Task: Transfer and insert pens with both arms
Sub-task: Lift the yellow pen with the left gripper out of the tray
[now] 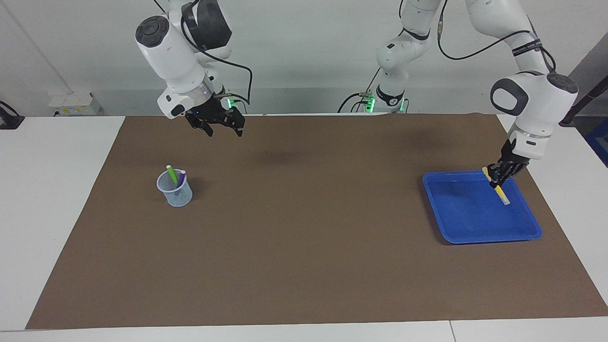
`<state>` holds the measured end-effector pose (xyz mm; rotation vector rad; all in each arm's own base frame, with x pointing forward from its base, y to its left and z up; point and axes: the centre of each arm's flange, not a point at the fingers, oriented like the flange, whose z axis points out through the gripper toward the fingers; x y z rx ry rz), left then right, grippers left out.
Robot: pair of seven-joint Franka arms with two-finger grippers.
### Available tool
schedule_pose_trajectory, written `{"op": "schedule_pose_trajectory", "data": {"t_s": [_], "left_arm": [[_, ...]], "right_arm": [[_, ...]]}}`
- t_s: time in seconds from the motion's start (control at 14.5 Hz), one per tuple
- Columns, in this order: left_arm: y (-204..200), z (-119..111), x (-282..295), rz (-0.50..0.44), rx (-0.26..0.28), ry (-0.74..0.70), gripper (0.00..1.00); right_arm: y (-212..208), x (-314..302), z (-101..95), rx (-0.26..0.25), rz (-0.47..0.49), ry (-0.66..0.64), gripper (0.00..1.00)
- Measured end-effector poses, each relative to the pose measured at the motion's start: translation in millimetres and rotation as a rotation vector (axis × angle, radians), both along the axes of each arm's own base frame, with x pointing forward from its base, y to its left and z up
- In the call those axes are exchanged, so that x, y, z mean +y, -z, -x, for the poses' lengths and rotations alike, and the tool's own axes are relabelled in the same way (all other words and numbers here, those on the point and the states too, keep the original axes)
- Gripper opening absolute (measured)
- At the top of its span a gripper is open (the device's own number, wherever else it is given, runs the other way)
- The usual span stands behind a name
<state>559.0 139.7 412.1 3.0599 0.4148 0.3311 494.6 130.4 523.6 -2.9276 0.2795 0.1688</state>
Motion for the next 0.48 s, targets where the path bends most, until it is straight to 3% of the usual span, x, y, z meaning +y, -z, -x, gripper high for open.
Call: {"op": "schedule_pose_trajectory", "data": {"t_s": [0.48], "left_arm": [[-23, 2, -25, 0.076, -0.009, -0.367, 0.18]], "right_arm": [[0, 0, 0.0, 0.0, 0.0, 0.0, 1.0]]}}
